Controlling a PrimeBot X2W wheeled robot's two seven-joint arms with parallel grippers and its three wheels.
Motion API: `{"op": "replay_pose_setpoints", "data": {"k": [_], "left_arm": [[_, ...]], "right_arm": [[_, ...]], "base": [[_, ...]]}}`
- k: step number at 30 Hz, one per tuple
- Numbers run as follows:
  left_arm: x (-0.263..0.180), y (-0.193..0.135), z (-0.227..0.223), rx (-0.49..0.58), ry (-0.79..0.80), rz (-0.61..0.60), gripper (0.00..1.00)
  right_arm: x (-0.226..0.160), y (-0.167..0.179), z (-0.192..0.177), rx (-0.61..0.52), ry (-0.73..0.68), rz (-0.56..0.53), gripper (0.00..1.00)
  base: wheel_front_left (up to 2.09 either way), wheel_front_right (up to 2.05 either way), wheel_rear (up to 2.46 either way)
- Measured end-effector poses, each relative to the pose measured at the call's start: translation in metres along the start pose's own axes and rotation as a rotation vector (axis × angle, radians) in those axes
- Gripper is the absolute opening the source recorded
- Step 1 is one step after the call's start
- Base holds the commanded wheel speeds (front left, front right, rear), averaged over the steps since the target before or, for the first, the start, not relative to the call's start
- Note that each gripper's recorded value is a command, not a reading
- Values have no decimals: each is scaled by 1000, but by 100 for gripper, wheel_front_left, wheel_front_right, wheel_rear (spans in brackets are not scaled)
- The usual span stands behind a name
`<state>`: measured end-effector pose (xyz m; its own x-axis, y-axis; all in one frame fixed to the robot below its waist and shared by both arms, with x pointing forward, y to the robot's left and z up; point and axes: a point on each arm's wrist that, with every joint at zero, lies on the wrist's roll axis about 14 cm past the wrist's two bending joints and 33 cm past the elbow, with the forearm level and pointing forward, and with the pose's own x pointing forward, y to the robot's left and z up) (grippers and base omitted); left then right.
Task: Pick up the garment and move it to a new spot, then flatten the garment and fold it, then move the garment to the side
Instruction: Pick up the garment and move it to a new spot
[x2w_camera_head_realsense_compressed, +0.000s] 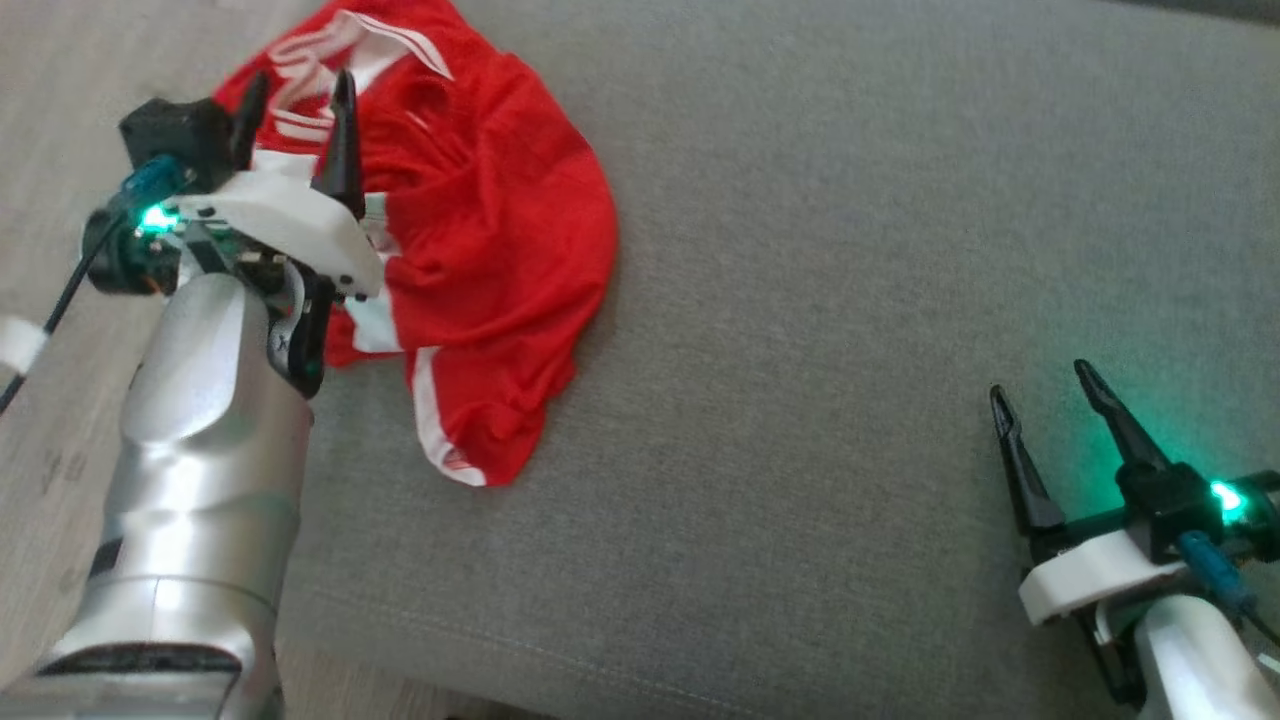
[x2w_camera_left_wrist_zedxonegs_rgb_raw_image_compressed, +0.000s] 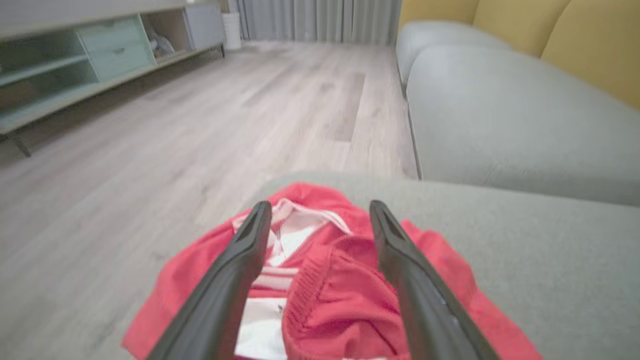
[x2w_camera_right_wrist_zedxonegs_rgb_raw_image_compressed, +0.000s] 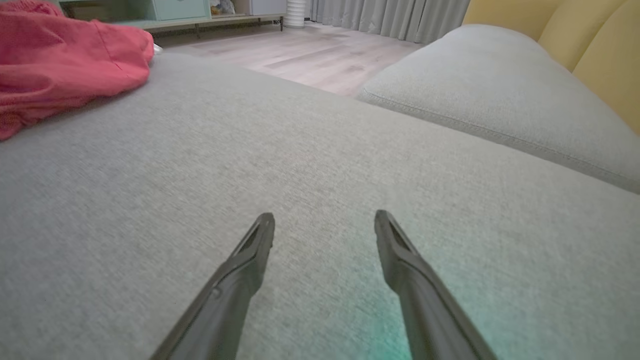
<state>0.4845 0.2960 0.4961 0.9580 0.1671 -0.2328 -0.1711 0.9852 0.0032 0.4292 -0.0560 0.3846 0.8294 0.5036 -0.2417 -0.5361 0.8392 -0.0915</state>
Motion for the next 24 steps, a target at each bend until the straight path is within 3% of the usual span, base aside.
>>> {"op": "replay_pose_setpoints", "data": {"k": [6,10,11,13,17,24], "left_arm": [[12,-9,-86,-53,336,2,100],[10,-14,-119,-58,452,1,100],[10,-15,-122,-56,458,0,93],[13,-18,-117,-51,418,-13,0],[19,-22,-87,-5,295,-42,0],[22,-37,10,123,18,-126,0]], "right_arm": [[0,-17,-19,14,36,-37,100],[1,-22,-24,22,36,-49,100],[1,-23,-24,23,36,-51,100],[2,-24,-23,22,34,-55,100],[0,-24,-19,17,30,-58,100],[-11,-2,10,38,-24,-51,100]], "base": [[0,0,0],[0,0,0],[0,0,0],[0,0,0],[0,0,0],[0,0,0]]}}
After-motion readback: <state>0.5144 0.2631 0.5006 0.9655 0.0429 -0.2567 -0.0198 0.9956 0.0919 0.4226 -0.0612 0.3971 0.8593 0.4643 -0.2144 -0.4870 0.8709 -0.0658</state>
